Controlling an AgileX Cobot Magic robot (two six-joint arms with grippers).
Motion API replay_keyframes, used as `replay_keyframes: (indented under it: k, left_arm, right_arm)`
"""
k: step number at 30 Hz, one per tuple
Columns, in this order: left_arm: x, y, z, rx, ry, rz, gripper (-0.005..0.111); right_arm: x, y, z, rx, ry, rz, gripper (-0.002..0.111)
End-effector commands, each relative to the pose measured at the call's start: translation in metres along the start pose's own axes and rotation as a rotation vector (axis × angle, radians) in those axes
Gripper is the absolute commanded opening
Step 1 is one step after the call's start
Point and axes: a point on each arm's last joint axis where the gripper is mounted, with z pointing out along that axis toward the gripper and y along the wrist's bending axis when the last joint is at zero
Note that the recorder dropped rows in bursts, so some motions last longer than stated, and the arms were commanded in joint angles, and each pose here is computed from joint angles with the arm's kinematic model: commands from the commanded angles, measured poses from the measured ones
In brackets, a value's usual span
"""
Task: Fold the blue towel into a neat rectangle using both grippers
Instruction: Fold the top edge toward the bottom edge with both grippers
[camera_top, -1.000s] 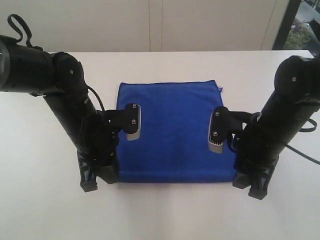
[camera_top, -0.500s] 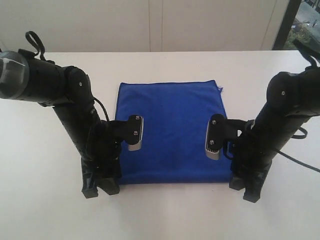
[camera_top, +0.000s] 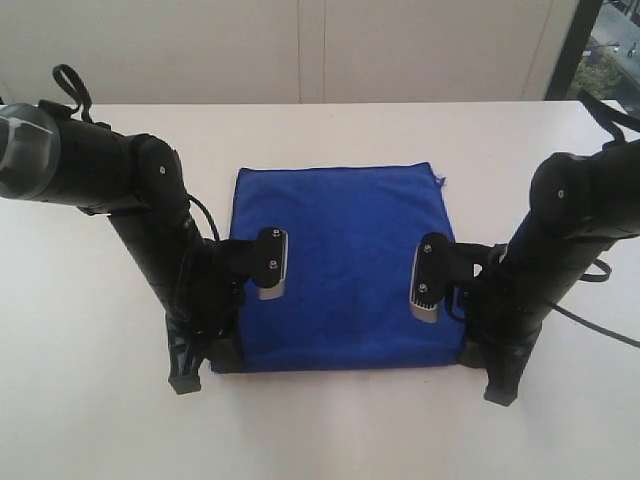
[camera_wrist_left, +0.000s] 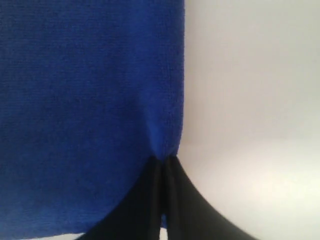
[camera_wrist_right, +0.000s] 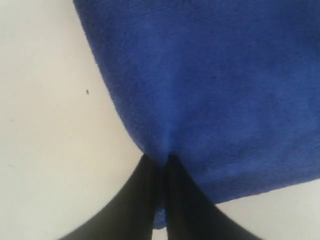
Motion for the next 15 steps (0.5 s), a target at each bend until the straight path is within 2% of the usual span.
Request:
replay_keyframes:
  k: [1, 6, 12, 14, 15]
  left_arm:
    - [0.002, 0.001, 0.005, -0.012, 0.012, -0.005, 0.0]
    - [0.003, -0.009, -0.012, 0.027, 0.049, -0.011, 0.0]
    - [0.003, -0.036, -0.044, 0.159, 0.083, -0.009, 0.0]
    - [0.002, -0.04, -0.052, 0.162, 0.079, -0.001, 0.0]
    - [0.001, -0.043, -0.061, 0.131, 0.064, 0.009, 0.0]
  right_arm:
    - [0.001, 0.002, 0.001, -0.017, 0.009, -0.007, 0.0]
    - [0.002, 0.009, -0.015, -0.036, 0.007, -0.015, 0.0]
    - [0.005, 0.028, -0.05, -0.09, 0.005, -0.035, 0.0]
    - [0.004, 0.03, -0.058, -0.066, -0.015, -0.037, 0.0]
    - [0.003, 0.031, -0.068, -0.015, -0.046, -0.041, 0.0]
